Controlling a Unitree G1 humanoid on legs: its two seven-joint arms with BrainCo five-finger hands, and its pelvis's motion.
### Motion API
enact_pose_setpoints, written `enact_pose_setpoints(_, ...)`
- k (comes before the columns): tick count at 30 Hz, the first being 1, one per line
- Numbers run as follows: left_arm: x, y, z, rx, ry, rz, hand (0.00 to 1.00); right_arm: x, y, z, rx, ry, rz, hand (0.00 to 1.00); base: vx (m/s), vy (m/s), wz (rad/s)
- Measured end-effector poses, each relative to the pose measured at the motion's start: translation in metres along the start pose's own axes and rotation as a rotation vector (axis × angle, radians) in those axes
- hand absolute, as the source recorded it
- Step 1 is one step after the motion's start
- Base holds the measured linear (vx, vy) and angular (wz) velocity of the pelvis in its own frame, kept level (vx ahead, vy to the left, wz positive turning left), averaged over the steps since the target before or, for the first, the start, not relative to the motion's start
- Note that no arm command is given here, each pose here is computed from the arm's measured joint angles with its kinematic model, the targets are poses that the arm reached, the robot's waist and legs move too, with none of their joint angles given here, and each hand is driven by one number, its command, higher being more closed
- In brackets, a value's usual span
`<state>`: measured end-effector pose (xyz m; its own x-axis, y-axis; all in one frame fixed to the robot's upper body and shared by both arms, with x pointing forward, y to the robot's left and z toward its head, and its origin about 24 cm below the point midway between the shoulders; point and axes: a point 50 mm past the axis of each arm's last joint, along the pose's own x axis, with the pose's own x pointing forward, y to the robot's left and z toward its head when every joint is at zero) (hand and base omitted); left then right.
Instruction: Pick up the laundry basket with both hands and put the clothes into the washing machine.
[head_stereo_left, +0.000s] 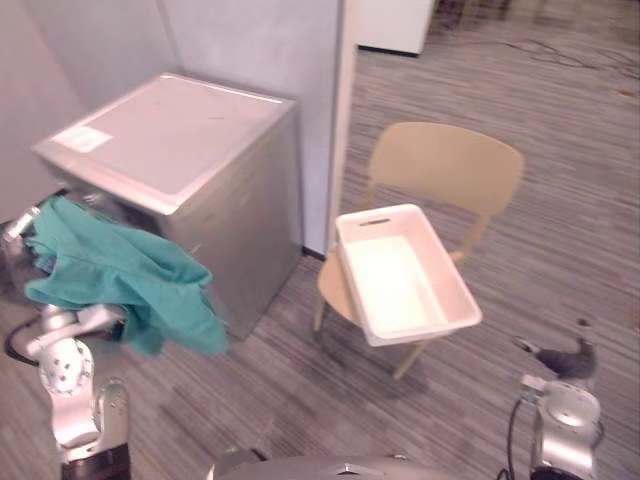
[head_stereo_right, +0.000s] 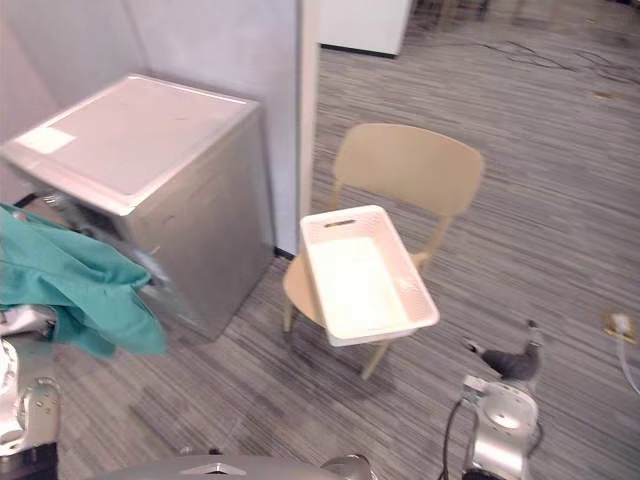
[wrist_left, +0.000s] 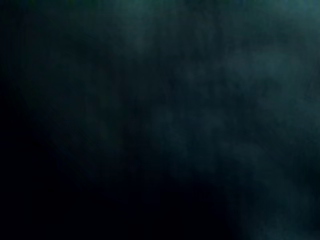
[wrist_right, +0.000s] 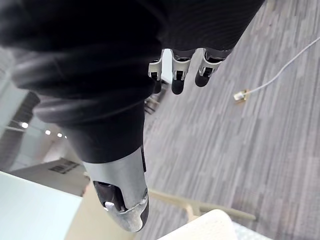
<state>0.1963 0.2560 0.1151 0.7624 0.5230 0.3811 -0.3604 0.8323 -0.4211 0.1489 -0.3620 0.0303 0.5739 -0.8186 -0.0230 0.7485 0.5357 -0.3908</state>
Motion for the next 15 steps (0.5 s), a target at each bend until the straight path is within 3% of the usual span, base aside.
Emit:
enact_pose_setpoints(6, -0.026, 0.009, -0.029, 0.006, 0.187, 0.057, 1.00, -0.004, 0.019, 0.048, 0.198, -0.147, -0.051, 0.00, -0.15, 0.338, 0.72)
enact_pose_setpoints(10, -0.042, -0.015, -0.059, -0.045, 0.336, -0.041, 1.00, -0.014, 0.035, 0.064, 0.253, -0.219, 0.007, 0.00, -0.06, 0.213, 1.14)
enact_pose_setpoints(15, -0.063, -0.045, -0.084, -0.103, 0.477, -0.177, 1.00, -0.056, 0.070, 0.056, 0.375, -0.187, 0.256, 0.00, 0.07, 0.014, 1.09)
